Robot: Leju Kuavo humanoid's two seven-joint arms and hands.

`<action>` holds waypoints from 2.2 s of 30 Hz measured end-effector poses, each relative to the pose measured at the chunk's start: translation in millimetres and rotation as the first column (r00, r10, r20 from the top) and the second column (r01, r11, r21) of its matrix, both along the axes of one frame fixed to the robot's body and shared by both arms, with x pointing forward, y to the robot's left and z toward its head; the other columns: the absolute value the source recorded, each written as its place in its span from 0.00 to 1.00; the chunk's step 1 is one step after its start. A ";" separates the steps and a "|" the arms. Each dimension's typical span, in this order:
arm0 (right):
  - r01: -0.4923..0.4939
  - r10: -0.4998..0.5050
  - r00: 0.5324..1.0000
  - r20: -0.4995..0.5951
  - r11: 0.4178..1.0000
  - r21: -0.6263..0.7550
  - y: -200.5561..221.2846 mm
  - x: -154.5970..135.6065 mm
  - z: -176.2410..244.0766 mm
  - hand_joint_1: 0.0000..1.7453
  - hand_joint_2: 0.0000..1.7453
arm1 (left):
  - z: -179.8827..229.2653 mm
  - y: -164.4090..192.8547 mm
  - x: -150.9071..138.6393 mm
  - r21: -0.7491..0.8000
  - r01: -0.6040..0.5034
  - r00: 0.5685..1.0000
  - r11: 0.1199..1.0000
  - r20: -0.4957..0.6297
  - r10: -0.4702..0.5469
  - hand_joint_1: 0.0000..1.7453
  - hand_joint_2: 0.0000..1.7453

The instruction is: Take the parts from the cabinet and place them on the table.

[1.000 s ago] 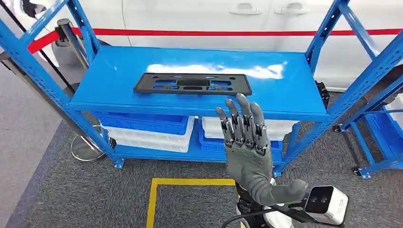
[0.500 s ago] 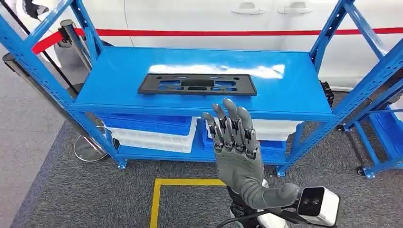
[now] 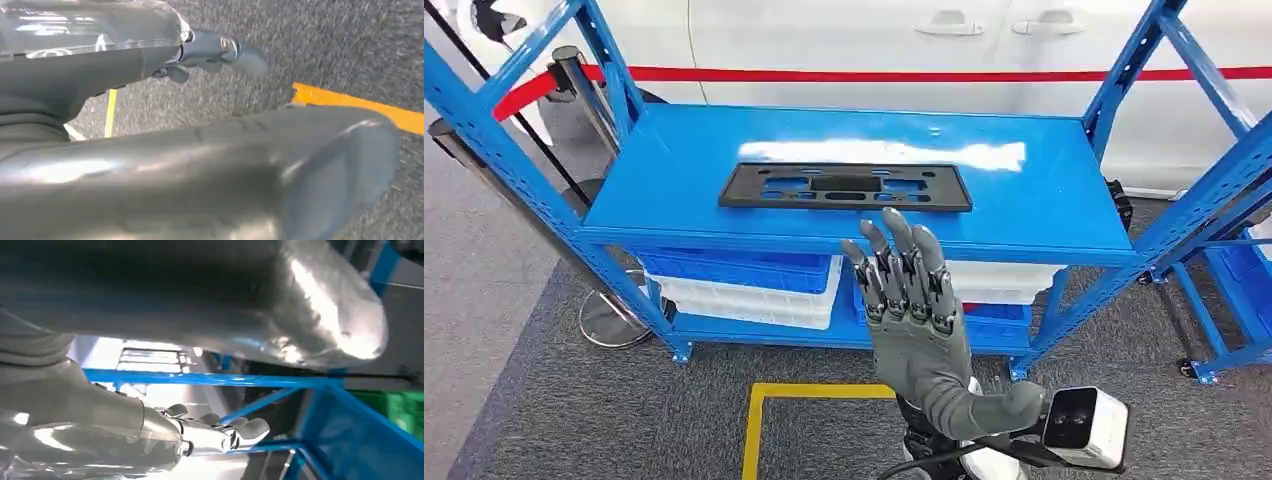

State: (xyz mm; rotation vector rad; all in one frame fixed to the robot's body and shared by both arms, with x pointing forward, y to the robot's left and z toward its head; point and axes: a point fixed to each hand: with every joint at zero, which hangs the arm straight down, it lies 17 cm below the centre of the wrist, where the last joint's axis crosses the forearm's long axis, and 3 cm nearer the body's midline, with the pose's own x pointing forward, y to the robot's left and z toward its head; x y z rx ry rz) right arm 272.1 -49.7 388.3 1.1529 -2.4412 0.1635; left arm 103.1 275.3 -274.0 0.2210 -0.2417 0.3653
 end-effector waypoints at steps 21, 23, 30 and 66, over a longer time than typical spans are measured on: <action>-0.012 0.012 1.000 -0.005 1.000 -0.013 1.2 -1.3 -5.8 0.00 0.00 | -1.2 -6.7 -5.8 0.004 0.073 0.996 0.997 -0.045 -0.073 0.00 0.00; -0.011 0.011 1.000 -0.005 1.000 -0.013 1.1 -1.2 -5.7 0.00 0.00 | -1.7 -7.4 -8.7 0.001 0.077 0.996 0.997 -0.048 -0.076 0.00 0.00; -0.008 0.008 1.000 -0.010 1.000 -0.014 1.4 -0.3 -6.6 0.00 0.00 | -2.9 -4.6 -15.9 0.008 0.088 0.995 0.996 -0.057 -0.087 0.00 0.00; 0.629 -0.622 0.756 0.206 0.602 -0.491 12.8 66.6 -116.3 0.00 1.00 | -1.6 -7.1 -7.0 -0.005 0.081 0.996 0.997 -0.033 -0.081 0.00 0.00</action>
